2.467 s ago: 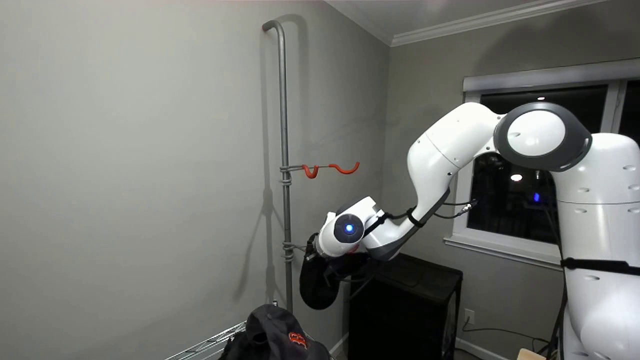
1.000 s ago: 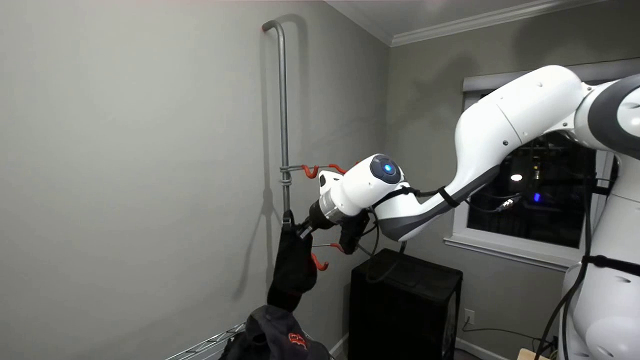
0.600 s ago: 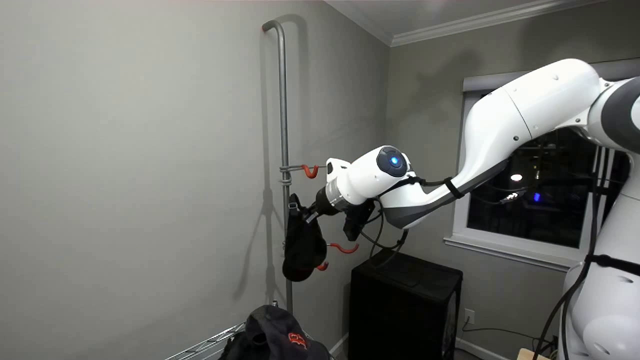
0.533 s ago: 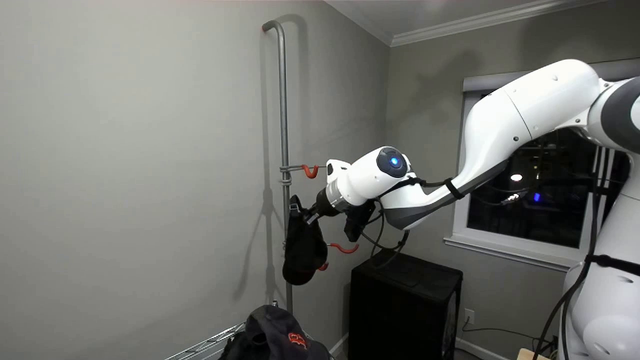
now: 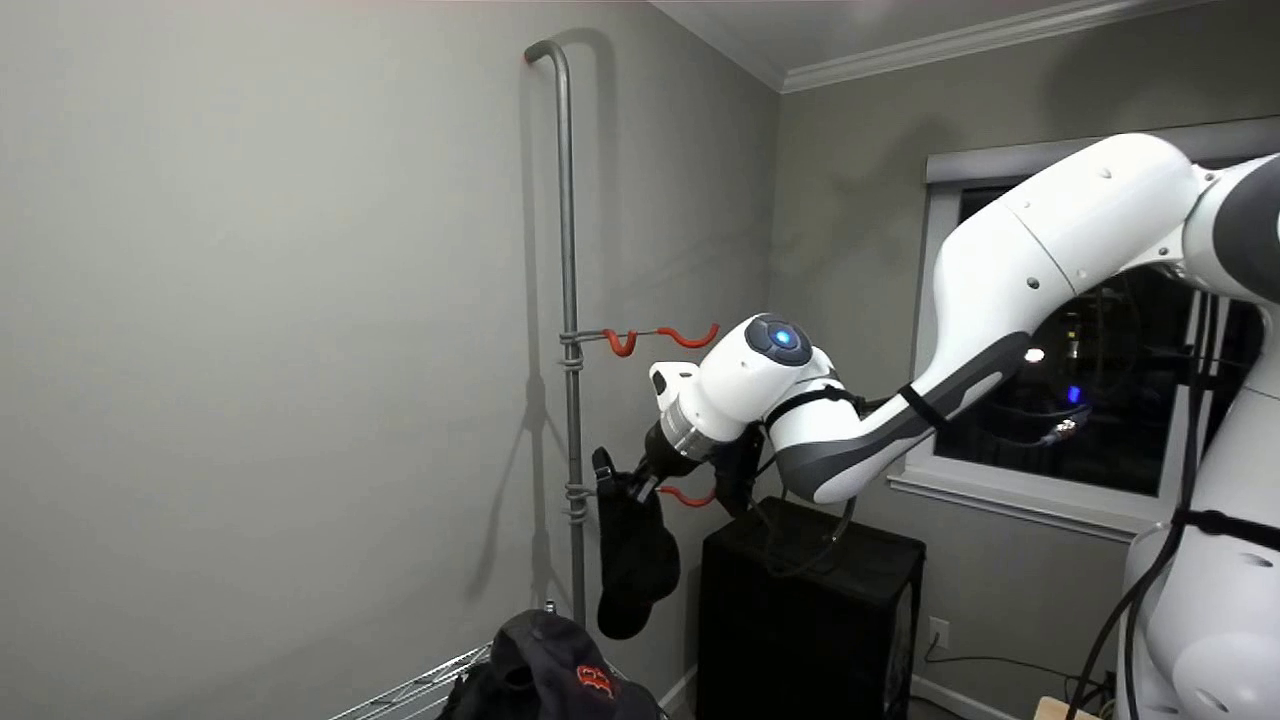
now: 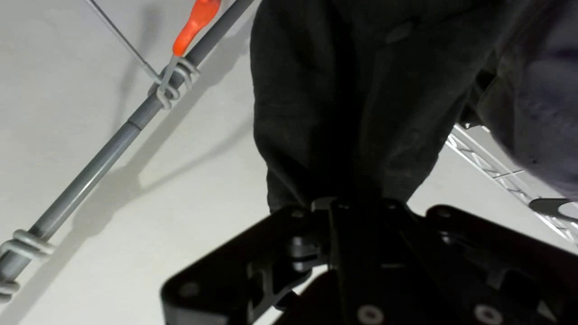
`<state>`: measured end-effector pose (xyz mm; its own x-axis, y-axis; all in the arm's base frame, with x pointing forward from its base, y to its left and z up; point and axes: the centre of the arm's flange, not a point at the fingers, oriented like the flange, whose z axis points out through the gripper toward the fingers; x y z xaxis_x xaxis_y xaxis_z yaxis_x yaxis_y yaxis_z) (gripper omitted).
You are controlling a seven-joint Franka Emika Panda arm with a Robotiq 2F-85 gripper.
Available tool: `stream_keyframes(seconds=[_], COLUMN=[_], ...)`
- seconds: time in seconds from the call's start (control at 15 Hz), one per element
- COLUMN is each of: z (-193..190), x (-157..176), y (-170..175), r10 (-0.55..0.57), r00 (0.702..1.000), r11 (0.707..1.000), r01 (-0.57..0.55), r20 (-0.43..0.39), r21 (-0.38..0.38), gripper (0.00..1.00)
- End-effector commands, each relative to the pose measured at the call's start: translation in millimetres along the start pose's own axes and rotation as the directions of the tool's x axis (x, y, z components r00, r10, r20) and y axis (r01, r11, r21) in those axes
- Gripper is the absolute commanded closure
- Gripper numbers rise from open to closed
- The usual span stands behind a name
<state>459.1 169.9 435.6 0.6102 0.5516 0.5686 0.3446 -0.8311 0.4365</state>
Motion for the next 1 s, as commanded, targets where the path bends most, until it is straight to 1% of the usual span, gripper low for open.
stream_keyframes(seconds=[0.0, 0.27, 0.53, 0.8, 0.93], z=[-38, -61, -82, -86, -81], x=[-3, 2, 15, 28, 35], y=[7, 10, 24, 36, 30], r10=[-0.077, -0.108, -0.08, -0.057, -0.075], r00=[0.996, 0.993, 0.991, 0.987, 0.982], r11=[0.996, 0.992, 0.994, 0.993, 0.988], r01=[0.075, 0.105, 0.072, 0.041, 0.05], r20=[0.05, 0.056, 0.103, 0.151, 0.173], r21=[0.039, 0.064, 0.078, 0.111, 0.145], gripper=[0.97, 0.97, 0.97, 0.97, 0.97])
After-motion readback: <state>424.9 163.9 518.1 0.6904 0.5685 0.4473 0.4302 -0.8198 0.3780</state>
